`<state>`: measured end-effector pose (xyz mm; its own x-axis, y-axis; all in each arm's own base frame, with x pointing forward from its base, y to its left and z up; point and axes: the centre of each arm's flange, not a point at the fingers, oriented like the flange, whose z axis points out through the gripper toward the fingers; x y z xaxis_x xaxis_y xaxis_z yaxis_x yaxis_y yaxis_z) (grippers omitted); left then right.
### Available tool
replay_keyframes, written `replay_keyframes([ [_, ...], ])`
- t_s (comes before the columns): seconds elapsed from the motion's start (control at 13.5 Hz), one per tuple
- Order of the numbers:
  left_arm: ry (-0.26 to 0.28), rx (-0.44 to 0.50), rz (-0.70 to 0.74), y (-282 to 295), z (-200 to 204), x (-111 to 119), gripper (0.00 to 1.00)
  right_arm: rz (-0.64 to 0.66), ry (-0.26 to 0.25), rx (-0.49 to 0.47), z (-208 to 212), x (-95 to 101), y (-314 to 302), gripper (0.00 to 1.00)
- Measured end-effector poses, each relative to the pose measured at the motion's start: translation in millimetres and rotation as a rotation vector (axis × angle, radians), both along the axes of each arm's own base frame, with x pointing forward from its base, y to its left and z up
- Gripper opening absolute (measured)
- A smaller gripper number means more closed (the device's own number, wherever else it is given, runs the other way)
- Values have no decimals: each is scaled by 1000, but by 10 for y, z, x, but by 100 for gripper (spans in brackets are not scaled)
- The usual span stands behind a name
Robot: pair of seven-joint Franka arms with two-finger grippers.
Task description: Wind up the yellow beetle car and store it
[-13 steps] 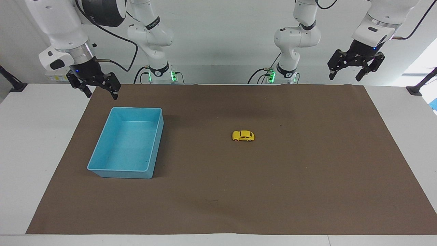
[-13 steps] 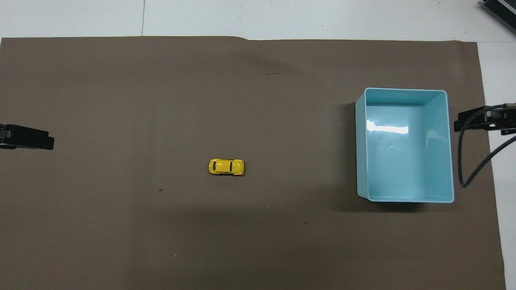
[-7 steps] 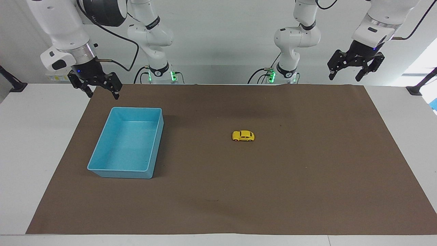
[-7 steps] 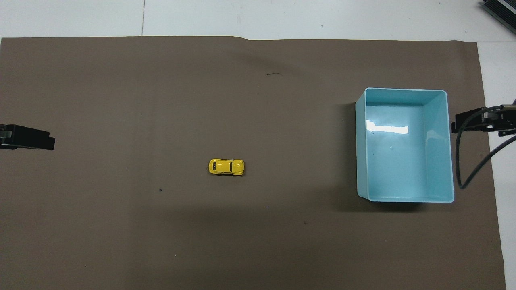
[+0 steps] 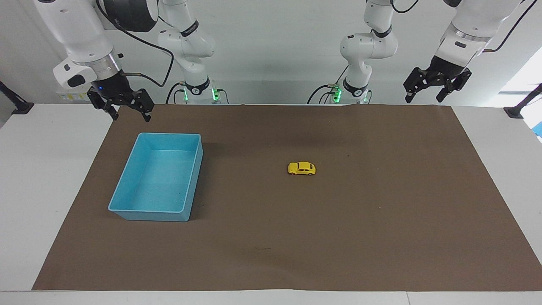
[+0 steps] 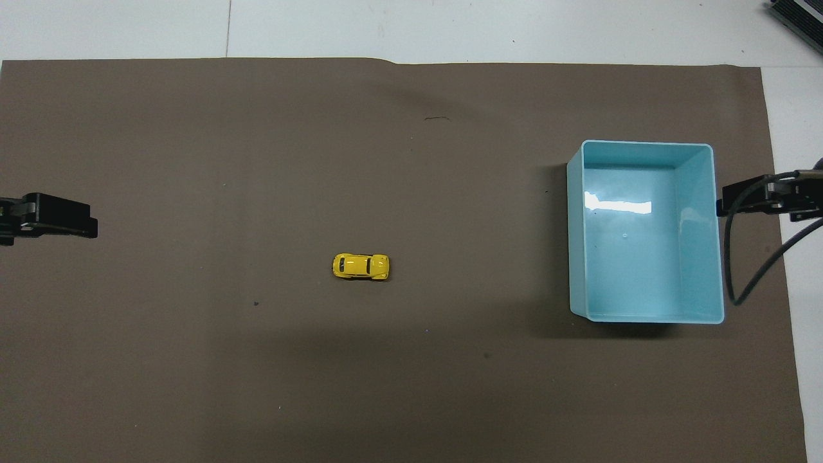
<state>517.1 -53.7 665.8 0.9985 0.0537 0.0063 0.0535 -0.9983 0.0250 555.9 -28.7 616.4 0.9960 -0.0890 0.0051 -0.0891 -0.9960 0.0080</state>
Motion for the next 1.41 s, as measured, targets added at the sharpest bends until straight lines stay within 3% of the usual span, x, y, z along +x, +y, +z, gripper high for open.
replay_keyframes([
  [0.3,12,-15,201,-75,-30,12,100,-3,25,1,-12,-35,-15,100],
  [0.96,55,-51,689,-417,-170,10,100,-1,22,2,8,-46,1,100],
  [1.41,49,-94,1257,-778,-375,174,100,-1,22,2,8,-46,1,100],
])
